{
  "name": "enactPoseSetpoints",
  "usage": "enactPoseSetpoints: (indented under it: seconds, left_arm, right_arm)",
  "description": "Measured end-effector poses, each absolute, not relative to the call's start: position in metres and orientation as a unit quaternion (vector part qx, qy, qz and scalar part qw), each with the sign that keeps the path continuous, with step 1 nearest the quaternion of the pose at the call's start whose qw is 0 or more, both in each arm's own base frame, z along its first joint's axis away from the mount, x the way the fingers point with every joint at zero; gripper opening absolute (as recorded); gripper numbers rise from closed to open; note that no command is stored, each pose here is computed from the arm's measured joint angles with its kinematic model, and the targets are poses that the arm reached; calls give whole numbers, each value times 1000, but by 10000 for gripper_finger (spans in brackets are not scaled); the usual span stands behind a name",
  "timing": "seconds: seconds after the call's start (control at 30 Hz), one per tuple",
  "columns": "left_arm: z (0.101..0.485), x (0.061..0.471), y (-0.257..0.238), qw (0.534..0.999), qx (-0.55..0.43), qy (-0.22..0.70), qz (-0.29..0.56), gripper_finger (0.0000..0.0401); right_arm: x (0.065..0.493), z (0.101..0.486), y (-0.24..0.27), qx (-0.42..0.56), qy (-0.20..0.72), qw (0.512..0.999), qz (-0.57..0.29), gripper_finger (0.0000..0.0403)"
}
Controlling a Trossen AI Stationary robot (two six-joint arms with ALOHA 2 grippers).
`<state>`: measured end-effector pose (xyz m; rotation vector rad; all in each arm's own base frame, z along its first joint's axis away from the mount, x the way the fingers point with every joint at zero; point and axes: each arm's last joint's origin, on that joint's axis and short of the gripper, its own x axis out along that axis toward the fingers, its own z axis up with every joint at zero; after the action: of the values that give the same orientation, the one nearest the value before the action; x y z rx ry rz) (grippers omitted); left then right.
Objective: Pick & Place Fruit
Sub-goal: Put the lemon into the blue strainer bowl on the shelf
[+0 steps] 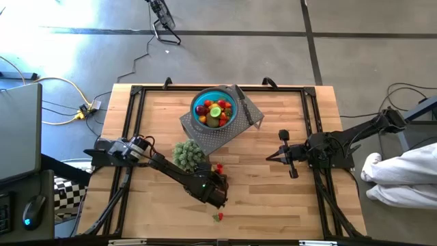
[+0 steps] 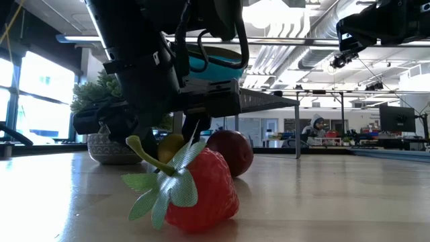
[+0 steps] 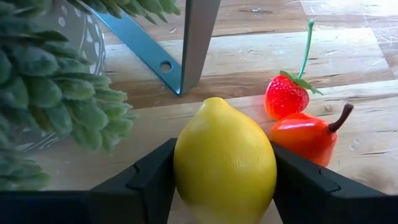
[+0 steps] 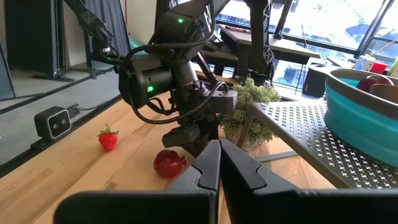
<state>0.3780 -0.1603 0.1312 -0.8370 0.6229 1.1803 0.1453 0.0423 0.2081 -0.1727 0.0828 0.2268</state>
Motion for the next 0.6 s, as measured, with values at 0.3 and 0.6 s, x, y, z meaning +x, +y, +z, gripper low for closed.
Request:
enactPoseSetpoints:
  seconds: [0.3,0.6]
  left_arm:
    - [137,379,-172,707,-390,295,512,199]
    - [167,392,-190,733,-389,320,457,199]
  right_arm:
    - [145,208,42,-84,41,989,113,3]
    - [145,208,42,-84,41,989,113,3]
